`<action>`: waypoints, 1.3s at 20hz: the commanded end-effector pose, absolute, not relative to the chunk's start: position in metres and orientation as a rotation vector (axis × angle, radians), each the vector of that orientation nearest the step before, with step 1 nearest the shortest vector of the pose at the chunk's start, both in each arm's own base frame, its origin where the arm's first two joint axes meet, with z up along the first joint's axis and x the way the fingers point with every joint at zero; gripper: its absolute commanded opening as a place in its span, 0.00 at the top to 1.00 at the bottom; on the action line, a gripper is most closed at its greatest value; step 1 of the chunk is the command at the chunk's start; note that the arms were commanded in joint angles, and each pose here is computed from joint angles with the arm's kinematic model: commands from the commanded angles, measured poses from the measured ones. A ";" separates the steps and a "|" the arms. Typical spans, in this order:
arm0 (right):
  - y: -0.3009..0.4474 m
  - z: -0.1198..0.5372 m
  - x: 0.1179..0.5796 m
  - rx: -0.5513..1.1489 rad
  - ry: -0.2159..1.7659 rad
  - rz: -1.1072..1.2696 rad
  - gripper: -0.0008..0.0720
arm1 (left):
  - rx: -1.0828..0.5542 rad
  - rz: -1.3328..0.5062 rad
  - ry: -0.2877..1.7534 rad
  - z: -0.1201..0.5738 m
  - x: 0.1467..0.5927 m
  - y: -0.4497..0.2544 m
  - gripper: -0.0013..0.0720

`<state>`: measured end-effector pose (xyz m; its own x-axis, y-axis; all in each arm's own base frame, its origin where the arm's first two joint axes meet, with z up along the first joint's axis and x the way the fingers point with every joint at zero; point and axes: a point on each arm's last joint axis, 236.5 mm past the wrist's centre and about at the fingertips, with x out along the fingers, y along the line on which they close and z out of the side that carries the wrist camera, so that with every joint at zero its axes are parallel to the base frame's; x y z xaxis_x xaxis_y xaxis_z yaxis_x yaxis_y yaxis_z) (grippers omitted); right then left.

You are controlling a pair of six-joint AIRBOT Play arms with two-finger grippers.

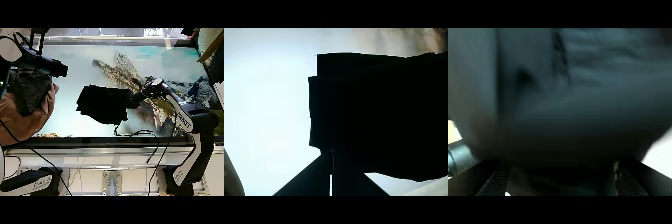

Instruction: Fold the clothes and pants, and hang the long-sleeved shirts on hangers.

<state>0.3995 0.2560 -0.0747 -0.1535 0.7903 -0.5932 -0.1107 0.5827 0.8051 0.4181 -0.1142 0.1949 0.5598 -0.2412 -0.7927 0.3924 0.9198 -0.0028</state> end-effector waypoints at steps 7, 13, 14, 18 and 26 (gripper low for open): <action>0.199 -0.057 0.456 0.428 1.441 0.673 0.94 | 0.183 -0.376 0.907 0.194 0.417 -0.114 0.97; -0.022 -0.014 0.470 0.362 1.364 0.186 0.95 | 0.182 -0.376 0.907 0.194 0.417 -0.114 0.97; -0.054 -0.006 0.462 0.385 1.357 0.129 0.94 | 0.183 -0.376 0.909 0.193 0.418 -0.114 0.97; -0.189 0.021 0.413 0.508 1.284 -0.141 0.94 | 0.183 -0.376 0.914 0.191 0.419 -0.114 0.97; -0.365 0.034 0.203 0.810 1.118 -0.644 0.94 | 0.183 -0.376 0.915 0.191 0.419 -0.114 0.97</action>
